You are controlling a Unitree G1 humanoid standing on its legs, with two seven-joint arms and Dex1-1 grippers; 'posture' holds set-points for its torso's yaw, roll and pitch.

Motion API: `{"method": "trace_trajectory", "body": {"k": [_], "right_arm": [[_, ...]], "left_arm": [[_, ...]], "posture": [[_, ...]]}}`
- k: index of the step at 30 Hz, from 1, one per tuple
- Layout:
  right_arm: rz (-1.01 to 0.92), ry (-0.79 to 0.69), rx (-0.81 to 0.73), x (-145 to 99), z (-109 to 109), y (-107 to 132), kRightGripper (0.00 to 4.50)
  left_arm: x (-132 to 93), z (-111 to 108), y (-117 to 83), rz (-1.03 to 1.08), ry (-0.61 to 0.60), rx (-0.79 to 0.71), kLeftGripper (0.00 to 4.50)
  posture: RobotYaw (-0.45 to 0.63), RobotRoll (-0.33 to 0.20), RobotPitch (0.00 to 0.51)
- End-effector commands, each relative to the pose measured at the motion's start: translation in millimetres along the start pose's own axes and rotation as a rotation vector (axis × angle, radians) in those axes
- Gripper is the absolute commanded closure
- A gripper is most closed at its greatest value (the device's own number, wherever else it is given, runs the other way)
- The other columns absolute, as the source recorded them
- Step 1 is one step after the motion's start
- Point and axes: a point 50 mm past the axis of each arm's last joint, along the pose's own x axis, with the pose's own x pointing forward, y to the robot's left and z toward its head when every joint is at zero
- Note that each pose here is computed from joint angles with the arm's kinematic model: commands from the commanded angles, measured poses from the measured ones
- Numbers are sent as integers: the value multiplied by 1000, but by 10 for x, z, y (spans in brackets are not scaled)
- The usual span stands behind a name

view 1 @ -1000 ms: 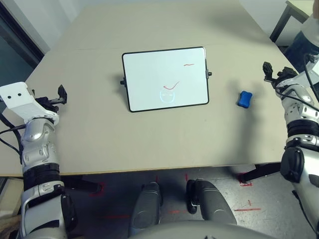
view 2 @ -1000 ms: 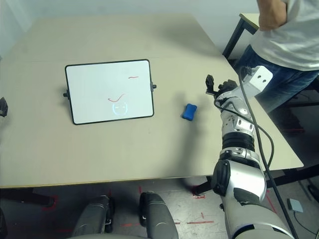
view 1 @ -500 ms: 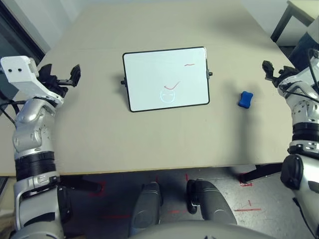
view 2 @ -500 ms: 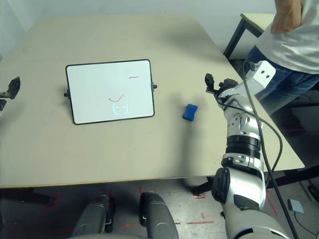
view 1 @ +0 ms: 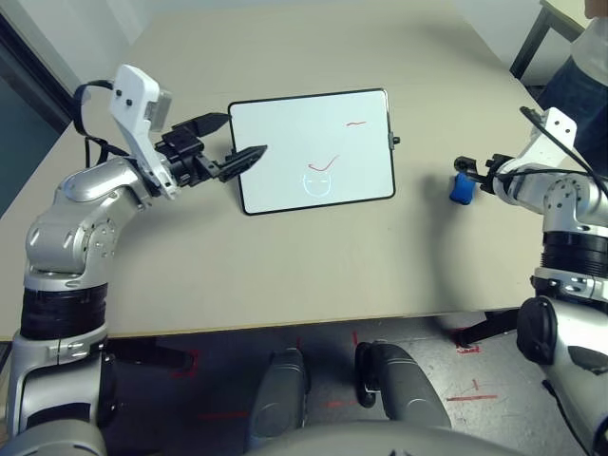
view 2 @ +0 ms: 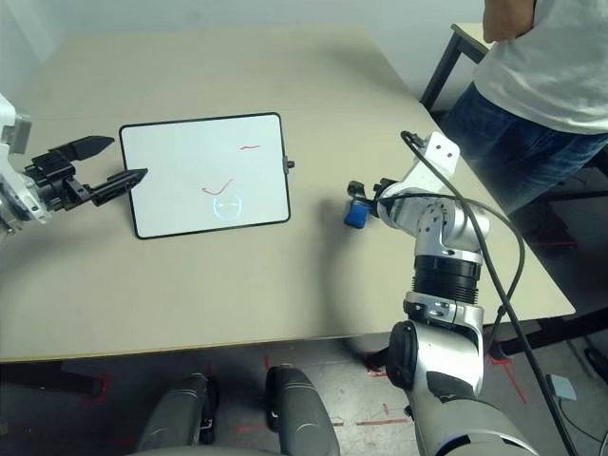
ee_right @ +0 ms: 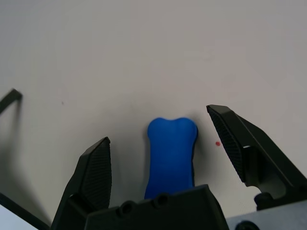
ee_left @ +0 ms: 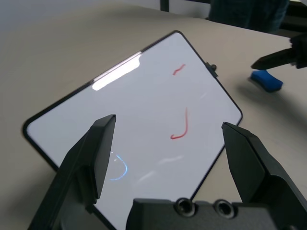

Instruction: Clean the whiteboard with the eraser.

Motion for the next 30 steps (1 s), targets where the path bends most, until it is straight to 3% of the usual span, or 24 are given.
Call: {"method": "trace_trajectory", "body": {"k": [1, 9, 12, 17, 21, 26, 30], "right_arm": [[-33, 50, -54, 50, -61, 13, 50], [-83, 99, -98, 90, -156, -32, 50], [-87, 119, -89, 119, -203, -18, 633], [-83, 140, -92, 118, -243, 14, 2343], [-87, 147, -91, 109, -247, 33, 3437], [-100, 91, -97, 83, -159, 49, 3618], [-41, -174, -199, -36, 228, 220, 3620]], "left_arm": [[45, -1, -73, -22, 7, -3, 0], [53, -33, -137, -9, -6, -30, 0], [54, -55, -156, -9, -2, -38, 0], [35, -120, -166, 2, 26, -48, 0], [25, -151, -180, 0, 29, -61, 0], [28, -163, -170, 1, 33, -66, 0], [39, -151, -163, 0, 30, -65, 0]], "posture": [[95, 0, 135], [107, 0, 146], [110, 0, 149], [111, 0, 153], [110, 0, 155], [111, 0, 149], [109, 0, 143]]}}
